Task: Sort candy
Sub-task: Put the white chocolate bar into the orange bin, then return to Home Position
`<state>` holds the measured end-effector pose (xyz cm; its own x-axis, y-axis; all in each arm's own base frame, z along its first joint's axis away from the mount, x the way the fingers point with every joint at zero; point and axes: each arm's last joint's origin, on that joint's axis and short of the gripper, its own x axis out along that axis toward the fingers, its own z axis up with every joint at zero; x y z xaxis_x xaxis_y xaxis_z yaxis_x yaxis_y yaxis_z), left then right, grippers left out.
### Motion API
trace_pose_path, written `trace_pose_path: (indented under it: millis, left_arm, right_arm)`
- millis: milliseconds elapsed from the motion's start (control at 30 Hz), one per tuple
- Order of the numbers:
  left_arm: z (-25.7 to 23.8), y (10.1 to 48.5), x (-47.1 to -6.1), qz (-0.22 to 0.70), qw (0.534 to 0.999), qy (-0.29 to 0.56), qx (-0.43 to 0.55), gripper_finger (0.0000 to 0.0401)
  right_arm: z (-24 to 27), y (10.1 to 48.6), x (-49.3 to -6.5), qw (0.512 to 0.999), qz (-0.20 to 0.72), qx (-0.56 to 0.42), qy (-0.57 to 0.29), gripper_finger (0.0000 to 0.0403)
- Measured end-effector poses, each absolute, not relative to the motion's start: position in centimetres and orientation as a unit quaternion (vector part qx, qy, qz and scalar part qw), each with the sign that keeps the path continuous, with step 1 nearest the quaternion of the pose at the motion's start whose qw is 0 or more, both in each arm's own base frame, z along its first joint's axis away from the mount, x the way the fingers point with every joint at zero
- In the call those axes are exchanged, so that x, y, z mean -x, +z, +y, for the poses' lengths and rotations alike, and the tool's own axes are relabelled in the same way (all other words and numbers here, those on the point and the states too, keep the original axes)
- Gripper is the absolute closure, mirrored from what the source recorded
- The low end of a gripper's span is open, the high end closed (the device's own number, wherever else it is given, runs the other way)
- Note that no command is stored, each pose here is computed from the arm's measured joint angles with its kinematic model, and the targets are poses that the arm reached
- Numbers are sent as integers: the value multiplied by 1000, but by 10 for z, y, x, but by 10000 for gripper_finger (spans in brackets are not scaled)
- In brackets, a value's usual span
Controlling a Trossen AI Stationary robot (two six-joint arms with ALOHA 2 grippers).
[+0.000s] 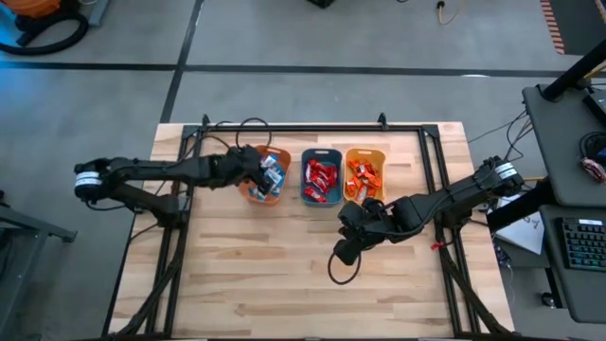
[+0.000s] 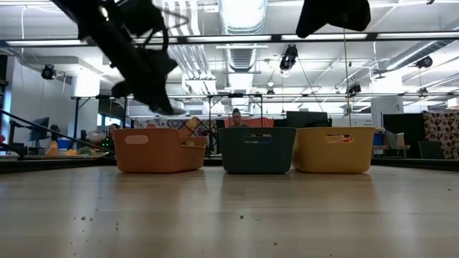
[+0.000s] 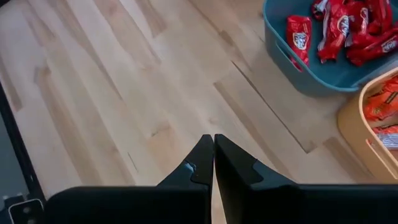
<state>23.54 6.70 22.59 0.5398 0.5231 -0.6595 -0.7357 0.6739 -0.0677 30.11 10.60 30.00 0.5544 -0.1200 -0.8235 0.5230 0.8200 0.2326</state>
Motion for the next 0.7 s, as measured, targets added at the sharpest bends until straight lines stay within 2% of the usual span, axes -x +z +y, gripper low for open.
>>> trace_pose_path:
  millis: [200, 500, 700]
  left_arm:
    - [86, 213, -227, 309, 849, 378, 203, 352]
    - [86, 221, -230, 324, 864, 342, 179, 261]
    - [83, 233, -228, 349, 866, 308, 185, 232]
  right_arm:
    - [107, 301, -302, 853, 425, -238, -186, 394]
    - [106, 302, -303, 862, 422, -212, -185, 394]
    - [106, 302, -303, 871, 421, -179, -180, 393]
